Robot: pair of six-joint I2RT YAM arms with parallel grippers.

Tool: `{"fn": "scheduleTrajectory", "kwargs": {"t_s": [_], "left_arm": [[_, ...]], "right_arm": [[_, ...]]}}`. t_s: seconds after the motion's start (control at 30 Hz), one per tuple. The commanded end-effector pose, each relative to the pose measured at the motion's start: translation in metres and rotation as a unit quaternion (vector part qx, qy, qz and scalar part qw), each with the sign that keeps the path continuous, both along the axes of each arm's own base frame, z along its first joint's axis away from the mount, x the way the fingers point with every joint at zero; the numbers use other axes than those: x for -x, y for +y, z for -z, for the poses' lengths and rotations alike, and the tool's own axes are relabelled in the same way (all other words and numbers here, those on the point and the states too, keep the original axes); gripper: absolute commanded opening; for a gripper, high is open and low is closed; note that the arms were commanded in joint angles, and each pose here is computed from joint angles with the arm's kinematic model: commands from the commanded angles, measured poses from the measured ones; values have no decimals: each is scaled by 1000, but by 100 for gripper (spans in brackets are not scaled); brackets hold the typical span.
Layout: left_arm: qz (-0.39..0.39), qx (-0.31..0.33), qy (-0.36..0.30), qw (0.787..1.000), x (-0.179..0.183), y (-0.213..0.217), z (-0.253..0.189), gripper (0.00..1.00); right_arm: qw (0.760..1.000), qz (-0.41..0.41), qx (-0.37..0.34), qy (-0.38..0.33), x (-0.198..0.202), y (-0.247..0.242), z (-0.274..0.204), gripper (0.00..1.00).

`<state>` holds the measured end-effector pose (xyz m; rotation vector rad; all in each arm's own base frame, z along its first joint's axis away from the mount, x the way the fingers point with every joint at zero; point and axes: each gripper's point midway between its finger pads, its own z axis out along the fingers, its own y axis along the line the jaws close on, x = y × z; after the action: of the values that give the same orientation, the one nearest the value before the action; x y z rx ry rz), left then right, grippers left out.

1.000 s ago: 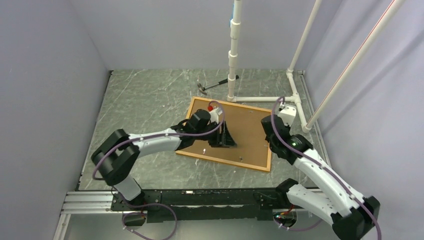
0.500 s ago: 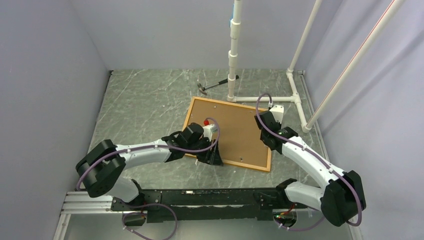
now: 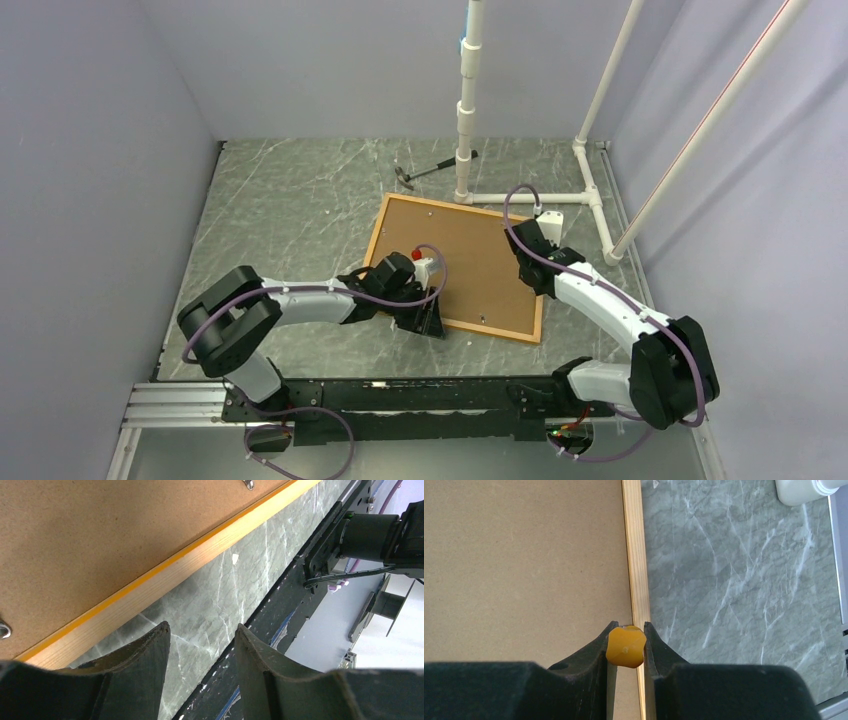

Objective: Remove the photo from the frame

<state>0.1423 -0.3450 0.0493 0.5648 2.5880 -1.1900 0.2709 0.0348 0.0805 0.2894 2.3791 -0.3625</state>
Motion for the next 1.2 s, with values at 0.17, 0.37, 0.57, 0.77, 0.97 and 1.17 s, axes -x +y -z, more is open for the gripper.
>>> {"fn": "scheduleTrajectory", "kwargs": {"t_s": [0.17, 0.37, 0.57, 0.77, 0.97, 1.17], "left_arm": [[8, 16, -20, 1000, -6, -11, 1, 53], [10, 16, -14, 1000, -4, -13, 5, 53], [10, 13, -17, 1000, -3, -12, 5, 53], [2, 1, -18, 1000, -5, -8, 10, 53], [-1, -9, -17, 1000, -8, -10, 17, 53], [-2, -12, -18, 1000, -12, -14, 18, 53]], "right_arm": [[999, 11, -19, -45, -16, 3, -25, 0], [998, 10, -14, -56, -22, 2, -30, 0], [999, 11, -3, -49, -32, 2, -22, 0], [1000, 17, 0, -25, -24, 0, -11, 0], [1000, 12, -26, 5, -10, 6, -6, 0], [998, 7, -55, 38, 5, 15, -1, 0]]}}
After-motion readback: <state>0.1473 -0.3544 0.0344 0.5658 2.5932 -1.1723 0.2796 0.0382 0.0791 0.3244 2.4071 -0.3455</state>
